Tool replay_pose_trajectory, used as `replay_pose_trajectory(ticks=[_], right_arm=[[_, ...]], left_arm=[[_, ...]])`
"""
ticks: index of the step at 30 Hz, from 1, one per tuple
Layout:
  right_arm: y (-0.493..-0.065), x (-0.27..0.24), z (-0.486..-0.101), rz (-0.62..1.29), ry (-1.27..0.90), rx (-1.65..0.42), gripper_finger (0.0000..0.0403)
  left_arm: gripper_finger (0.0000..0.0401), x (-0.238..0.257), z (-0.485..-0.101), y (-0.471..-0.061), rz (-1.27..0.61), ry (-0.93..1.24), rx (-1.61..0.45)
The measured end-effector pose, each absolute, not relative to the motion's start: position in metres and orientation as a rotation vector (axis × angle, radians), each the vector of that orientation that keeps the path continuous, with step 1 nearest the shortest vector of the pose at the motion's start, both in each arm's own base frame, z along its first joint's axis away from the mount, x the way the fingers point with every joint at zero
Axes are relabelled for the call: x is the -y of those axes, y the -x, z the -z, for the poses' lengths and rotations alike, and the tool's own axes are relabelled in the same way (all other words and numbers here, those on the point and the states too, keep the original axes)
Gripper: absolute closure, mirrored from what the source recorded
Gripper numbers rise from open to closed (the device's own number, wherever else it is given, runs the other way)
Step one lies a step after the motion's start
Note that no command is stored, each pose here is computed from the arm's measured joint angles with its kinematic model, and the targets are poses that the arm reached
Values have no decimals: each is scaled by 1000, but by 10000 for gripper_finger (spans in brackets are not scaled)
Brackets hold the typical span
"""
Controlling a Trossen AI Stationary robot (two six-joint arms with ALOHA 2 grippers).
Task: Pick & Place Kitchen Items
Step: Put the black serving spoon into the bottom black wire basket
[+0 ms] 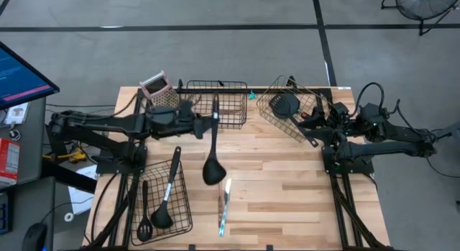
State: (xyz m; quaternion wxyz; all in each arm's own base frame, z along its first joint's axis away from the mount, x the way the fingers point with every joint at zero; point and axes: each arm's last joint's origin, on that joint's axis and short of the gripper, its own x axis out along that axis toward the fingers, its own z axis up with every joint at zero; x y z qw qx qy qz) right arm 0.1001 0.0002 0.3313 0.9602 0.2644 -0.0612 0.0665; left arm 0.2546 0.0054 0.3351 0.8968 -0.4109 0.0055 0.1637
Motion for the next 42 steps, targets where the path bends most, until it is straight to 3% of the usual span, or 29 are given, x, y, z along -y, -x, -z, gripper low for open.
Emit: replay_pose_trajectory(ticks=[10,20,30,38,42], right_arm=[[-100,1,-331,-89,-539,137,159],[-100,3,-331,-25,-545,156,159],[-100,3,-332,-26,-545,162,159],[-100,3,-332,-31,-579,161,159],[-100,3,-332,-33,-578,161,159]], left_arm=[[370,-23,-371,-233,-320,714,241],[370,-27,-390,-212,-296,694,359],[370,-20,-407,-207,-129,678,488],[370,4,-400,-211,176,804,292],[369,18,-383,-215,196,914,77]])
